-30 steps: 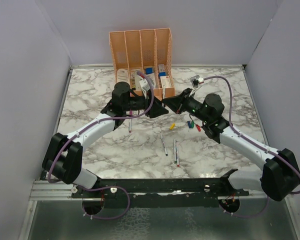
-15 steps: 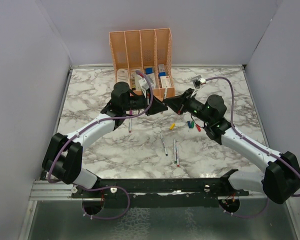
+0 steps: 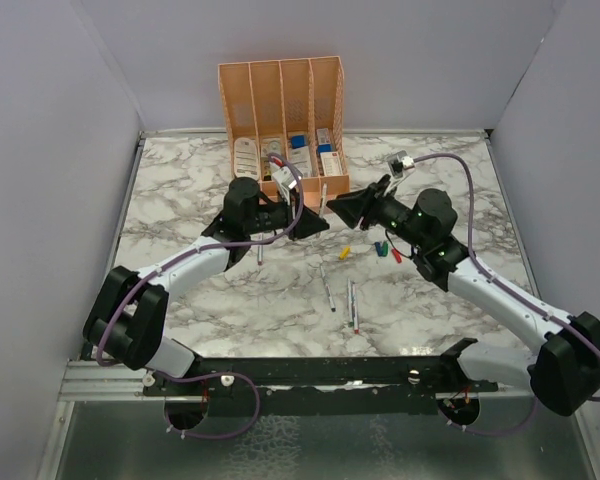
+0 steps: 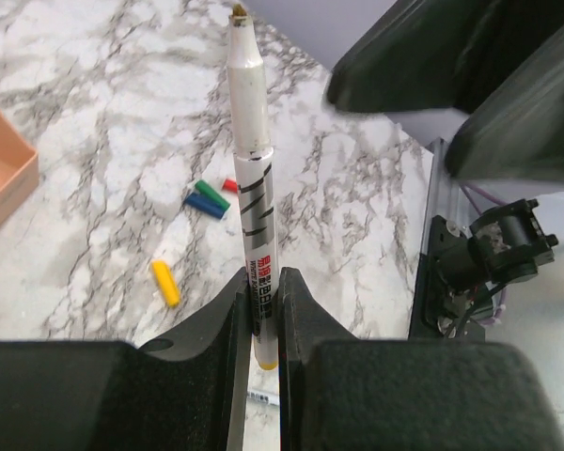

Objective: Insert the pens into the pen caps

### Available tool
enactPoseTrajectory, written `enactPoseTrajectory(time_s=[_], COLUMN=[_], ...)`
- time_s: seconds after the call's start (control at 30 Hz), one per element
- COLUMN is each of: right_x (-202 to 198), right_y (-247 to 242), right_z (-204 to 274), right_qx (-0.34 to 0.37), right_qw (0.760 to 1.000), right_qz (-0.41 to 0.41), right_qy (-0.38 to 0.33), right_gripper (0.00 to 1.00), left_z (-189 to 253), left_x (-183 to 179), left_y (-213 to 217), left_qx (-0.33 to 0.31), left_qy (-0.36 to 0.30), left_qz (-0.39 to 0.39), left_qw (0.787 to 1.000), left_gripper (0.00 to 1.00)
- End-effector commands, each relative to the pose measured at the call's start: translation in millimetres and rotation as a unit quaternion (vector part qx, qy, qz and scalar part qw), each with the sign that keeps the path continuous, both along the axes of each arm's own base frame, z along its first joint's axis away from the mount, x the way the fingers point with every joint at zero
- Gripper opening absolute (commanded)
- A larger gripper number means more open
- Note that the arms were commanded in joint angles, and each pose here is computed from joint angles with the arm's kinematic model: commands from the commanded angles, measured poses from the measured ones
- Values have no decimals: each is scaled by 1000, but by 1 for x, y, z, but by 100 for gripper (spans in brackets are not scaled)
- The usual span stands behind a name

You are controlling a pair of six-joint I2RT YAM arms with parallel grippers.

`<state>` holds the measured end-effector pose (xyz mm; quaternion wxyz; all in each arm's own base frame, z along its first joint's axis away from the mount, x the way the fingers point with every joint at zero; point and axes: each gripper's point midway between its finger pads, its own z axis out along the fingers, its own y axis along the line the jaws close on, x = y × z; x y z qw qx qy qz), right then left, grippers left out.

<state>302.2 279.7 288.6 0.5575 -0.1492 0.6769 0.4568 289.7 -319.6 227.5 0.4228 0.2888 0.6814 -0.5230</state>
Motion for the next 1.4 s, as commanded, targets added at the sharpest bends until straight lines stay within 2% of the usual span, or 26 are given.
enactPoseTrajectory(time_s=[0.0,0.13,0.2,0.27,0.33,0.47,0.53,0.77,1.07,1.37], right_x=[8,16,23,31,40,49,50,42,32,32], right_y=[-28,-53,-63,-68,-71,-77,-75,-76,-58,-48], right_z=[37,32,22,6,-15,-60,-79,-150,-199,-225], right_qx=[6,13,9,-10,-41,-101,-129,-200,-273,-285], right_qw=[996,987,981,972,961,931,922,867,830,805], right_qz=[-84,-159,-195,-225,-248,-286,-285,-303,-304,-320], right_qy=[-30,-3,25,66,111,203,229,342,380,410], right_gripper=[48,68,83,88,86,69,63,51,48,48], left_z=[-6,-14,-17,-20,-23,-27,-30,-42,-47,-47], left_x=[6,6,8,8,8,8,8,1,-3,-1], left_y=[8,12,15,17,20,30,38,59,69,72], left_qx=[13,36,47,55,60,72,82,104,113,127], left_qy=[6,6,6,7,8,6,5,14,18,10], left_qz=[39,47,52,56,65,91,106,134,149,149], left_qw=[999,998,998,997,996,993,991,985,982,981], left_gripper=[0,0,0,0,0,0,0,0,0,0])
